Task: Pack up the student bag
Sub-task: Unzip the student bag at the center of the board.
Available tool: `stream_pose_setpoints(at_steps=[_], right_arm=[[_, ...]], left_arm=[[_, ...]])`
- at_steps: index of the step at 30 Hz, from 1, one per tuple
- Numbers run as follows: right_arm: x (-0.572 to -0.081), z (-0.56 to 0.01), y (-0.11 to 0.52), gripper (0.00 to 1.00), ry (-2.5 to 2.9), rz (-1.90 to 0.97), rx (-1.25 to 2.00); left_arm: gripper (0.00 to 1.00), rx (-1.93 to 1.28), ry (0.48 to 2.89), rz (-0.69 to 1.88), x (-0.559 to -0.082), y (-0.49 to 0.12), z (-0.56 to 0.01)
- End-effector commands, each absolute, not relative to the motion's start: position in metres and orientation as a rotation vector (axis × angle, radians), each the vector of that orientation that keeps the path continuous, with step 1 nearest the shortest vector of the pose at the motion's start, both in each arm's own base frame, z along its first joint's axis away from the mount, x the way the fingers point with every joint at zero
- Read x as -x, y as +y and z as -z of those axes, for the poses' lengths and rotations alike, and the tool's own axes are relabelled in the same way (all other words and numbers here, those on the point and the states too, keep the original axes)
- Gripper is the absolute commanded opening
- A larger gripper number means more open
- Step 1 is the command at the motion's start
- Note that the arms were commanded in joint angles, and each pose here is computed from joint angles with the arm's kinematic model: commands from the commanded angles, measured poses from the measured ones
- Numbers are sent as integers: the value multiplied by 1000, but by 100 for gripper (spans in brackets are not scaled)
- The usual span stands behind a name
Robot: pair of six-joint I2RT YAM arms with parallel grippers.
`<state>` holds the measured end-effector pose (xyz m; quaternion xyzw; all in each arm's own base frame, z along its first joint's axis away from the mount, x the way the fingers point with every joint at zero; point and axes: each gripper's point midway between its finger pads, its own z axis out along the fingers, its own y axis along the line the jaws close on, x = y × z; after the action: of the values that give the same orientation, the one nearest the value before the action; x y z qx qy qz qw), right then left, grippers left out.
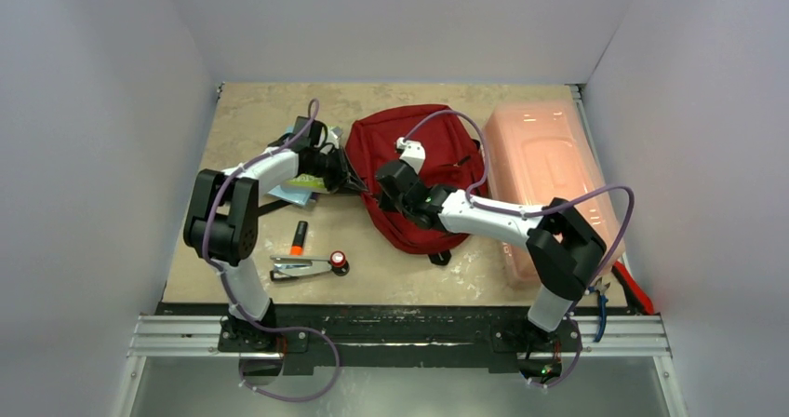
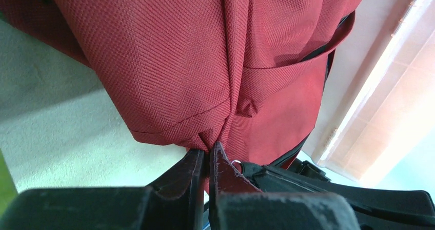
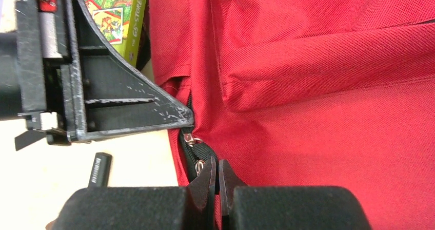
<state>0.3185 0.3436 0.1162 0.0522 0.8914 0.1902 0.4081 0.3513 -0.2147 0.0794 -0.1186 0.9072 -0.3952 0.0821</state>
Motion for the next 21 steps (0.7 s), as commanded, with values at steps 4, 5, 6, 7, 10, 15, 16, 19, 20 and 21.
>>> stream_pose_setpoints(at_steps=[4,5,6,7,10,15,16,19,20,21], right_arm=[[-316,-132,334,0,2196,-446,-52],[-316,-131,334,0,2196,-439,-37],[-315,-131,334,0,2191,-436,-20],[-315,-131,334,0,2187,-430,2],[-316,-129,331,0,2163,-404,62],[-311,-132,332,0,2123,-420,194],[-307,-136,337,0,2106,-467,229],[-295,-140,341,0,2085,-549,298],[-290,-140,340,0,2082,-569,315],[-285,-137,337,0,2086,-580,329]], left_arm=[[0,157,2554,1027,-370,-200,-126],[0,144,2548,1018,-370,-199,-127],[0,135,2544,1006,-370,-198,-128],[0,124,2539,987,-371,-196,-128],[0,77,2519,927,-372,-190,-129],[0,-73,2479,725,-376,-175,-121],[0,-89,2483,703,-376,-172,-117],[0,-126,2506,621,-374,-162,-104],[0,-141,2511,604,-374,-160,-102],[0,-159,2511,590,-374,-159,-101]])
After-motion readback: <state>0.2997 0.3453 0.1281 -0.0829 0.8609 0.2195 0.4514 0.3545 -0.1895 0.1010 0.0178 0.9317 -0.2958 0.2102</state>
